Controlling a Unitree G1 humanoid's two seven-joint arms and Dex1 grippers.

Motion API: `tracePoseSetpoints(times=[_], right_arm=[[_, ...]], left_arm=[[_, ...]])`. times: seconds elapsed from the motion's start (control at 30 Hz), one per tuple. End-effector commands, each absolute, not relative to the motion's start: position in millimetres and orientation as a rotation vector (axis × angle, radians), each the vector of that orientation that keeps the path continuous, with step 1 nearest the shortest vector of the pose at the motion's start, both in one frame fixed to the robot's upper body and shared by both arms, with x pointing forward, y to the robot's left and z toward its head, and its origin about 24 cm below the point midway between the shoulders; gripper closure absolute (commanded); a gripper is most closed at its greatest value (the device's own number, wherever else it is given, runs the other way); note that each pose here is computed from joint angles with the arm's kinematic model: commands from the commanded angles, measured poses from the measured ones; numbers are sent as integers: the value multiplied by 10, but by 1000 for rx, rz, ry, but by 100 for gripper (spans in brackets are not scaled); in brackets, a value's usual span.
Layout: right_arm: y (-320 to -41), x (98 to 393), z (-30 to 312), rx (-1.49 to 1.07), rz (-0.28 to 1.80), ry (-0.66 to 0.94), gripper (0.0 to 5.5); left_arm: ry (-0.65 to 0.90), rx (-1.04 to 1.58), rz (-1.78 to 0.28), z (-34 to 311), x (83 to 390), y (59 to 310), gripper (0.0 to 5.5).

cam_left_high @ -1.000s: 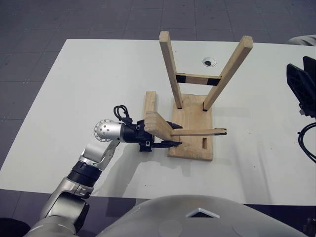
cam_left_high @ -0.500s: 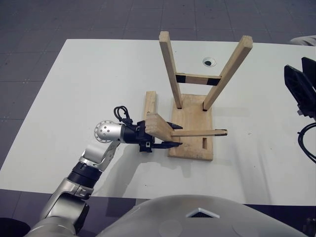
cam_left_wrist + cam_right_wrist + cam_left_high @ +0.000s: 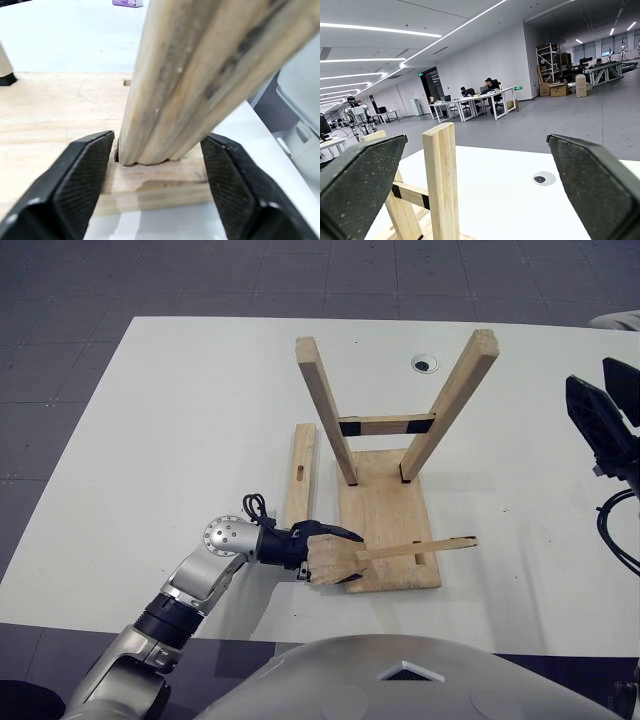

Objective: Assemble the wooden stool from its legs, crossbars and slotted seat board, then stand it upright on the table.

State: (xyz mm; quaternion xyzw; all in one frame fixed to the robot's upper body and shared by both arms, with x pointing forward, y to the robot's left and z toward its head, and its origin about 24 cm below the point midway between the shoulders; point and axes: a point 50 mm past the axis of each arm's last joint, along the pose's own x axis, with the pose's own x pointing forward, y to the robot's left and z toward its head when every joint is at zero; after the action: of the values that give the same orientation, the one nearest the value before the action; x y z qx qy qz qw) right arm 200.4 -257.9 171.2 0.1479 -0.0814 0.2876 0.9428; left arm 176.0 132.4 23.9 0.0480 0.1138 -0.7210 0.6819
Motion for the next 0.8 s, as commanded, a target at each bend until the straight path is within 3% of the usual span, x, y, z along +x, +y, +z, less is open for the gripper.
tracePoseSetpoints(times=[0.03, 0.37, 0.8], right_arm=[[-2567, 2008, 1727, 283, 588, -176, 34], [-2579, 1977, 1702, 280, 581, -178, 34], [-2600, 1970, 1681, 276, 573, -185, 34]], left_arm=[[260, 125, -1599, 229, 1787, 1341, 168], [211, 170, -1516, 344, 1943, 1445, 4], [173, 154, -1458, 467, 1932, 1581, 4]])
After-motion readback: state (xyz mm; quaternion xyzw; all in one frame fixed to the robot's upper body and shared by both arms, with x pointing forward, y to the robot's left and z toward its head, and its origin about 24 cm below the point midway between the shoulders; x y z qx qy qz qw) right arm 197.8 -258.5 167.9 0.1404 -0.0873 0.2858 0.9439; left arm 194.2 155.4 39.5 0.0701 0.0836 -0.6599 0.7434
